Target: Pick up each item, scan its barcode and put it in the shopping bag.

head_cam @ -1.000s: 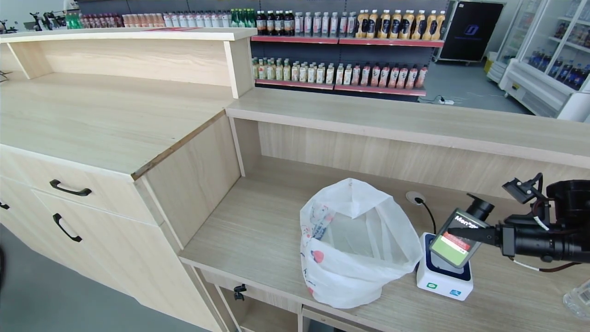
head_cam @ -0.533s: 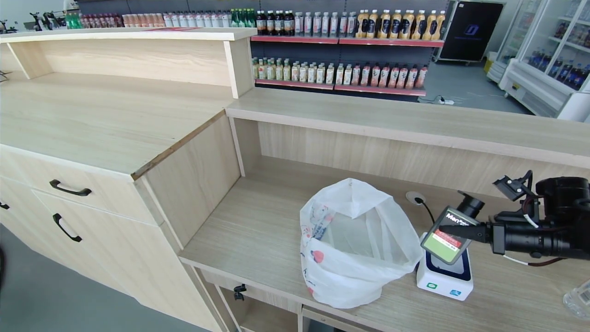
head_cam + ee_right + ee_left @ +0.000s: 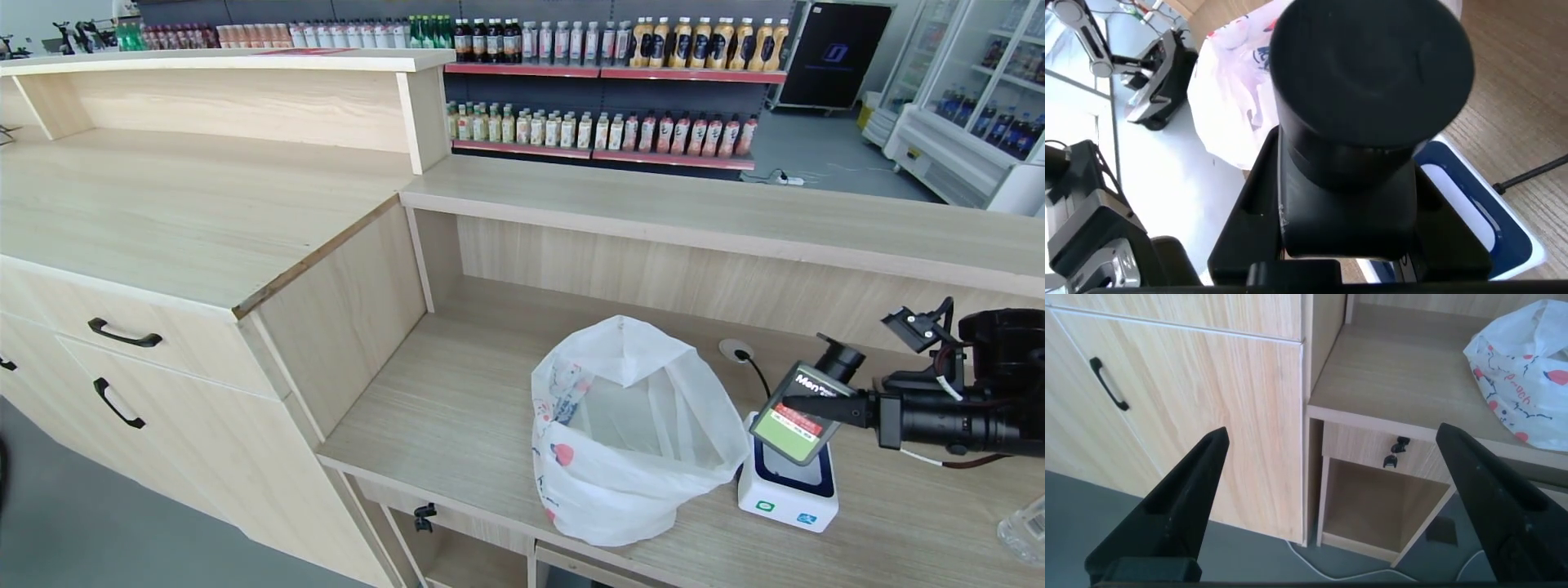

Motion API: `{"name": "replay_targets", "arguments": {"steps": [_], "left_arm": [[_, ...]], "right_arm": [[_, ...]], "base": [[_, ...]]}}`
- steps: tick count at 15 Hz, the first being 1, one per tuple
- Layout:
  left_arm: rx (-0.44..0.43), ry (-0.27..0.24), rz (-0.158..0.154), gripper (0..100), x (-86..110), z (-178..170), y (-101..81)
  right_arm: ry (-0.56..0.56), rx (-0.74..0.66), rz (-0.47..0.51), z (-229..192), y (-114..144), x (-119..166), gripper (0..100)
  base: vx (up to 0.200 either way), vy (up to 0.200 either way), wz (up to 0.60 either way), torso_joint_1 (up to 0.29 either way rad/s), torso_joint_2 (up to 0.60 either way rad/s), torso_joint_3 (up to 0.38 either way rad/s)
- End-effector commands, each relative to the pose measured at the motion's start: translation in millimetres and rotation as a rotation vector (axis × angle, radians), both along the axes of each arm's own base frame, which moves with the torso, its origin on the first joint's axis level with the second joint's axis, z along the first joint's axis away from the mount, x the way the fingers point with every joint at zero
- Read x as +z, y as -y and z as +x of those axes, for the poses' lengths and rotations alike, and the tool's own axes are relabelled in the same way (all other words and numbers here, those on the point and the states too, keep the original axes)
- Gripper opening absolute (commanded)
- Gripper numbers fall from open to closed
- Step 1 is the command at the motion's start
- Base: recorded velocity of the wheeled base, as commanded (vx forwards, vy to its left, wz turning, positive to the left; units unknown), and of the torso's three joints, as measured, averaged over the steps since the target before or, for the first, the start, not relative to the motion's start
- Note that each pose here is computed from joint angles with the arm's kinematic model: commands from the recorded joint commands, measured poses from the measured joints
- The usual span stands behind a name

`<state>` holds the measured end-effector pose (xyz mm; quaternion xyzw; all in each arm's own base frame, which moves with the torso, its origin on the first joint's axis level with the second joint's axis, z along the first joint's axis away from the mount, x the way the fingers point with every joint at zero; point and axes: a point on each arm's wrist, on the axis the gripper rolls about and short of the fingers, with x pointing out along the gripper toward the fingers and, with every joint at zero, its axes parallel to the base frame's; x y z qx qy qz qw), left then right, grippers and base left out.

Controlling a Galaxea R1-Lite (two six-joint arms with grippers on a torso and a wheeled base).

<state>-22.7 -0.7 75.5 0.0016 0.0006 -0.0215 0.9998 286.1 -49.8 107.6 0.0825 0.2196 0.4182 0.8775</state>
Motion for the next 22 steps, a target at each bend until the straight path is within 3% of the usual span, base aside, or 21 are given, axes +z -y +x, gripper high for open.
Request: {"name": "replay_targets", "arguments": {"steps": [1, 2, 4, 9, 12, 15, 16, 19, 22], "left_arm": [[0.000, 0.000, 0.000, 100, 0.0, 0.0, 0.0], [0.000, 0.000, 0.000, 100, 0.0, 0.0, 0.0], [0.000, 0.000, 0.000, 100, 0.0, 0.0, 0.0], [0.000, 0.000, 0.000, 100, 0.0, 0.0, 0.0], [0.000, 0.000, 0.000, 100, 0.0, 0.0, 0.0], [0.000, 0.000, 0.000, 100, 0.0, 0.0, 0.0], [0.000, 0.000, 0.000, 100, 0.0, 0.0, 0.0], [0.000, 0.000, 0.000, 100, 0.0, 0.0, 0.0], [0.000, 0.000, 0.000, 100, 0.0, 0.0, 0.0]], "right_arm": [[0.264, -0.062, -0.155, -48.2, -10.9, 65.3, 0], [0.400, -0.116, -0.266, -71.3, -14.7, 87.8, 0], [0.535, -0.230, -0.376, -97.7, -3.4, 107.5, 0], [0.593, -0.345, -0.452, -127.2, 7.1, 109.4, 0], [0.645, -0.372, -0.469, -123.3, -2.1, 118.4, 0], [0.571, -0.509, -0.354, -110.0, -39.2, 128.0, 0], [0.519, -0.495, -0.334, -101.5, -50.6, 121.4, 0], [0.400, -0.393, -0.342, -58.9, -66.9, 87.2, 0], [0.314, -0.377, -0.362, -20.2, -67.7, 45.4, 0]], "base": [[0.000, 0.000, 0.00, 0.000, 0.00, 0.000], [0.000, 0.000, 0.00, 0.000, 0.00, 0.000], [0.000, 0.000, 0.00, 0.000, 0.00, 0.000], [0.000, 0.000, 0.00, 0.000, 0.00, 0.000], [0.000, 0.000, 0.40, 0.002, 0.00, -0.002], [0.000, 0.000, 0.60, -0.001, 0.00, 0.002], [0.000, 0.000, 0.60, 0.007, 0.00, -0.007], [0.000, 0.000, 0.00, 0.000, 0.00, 0.000], [0.000, 0.000, 0.00, 0.000, 0.00, 0.000]]}}
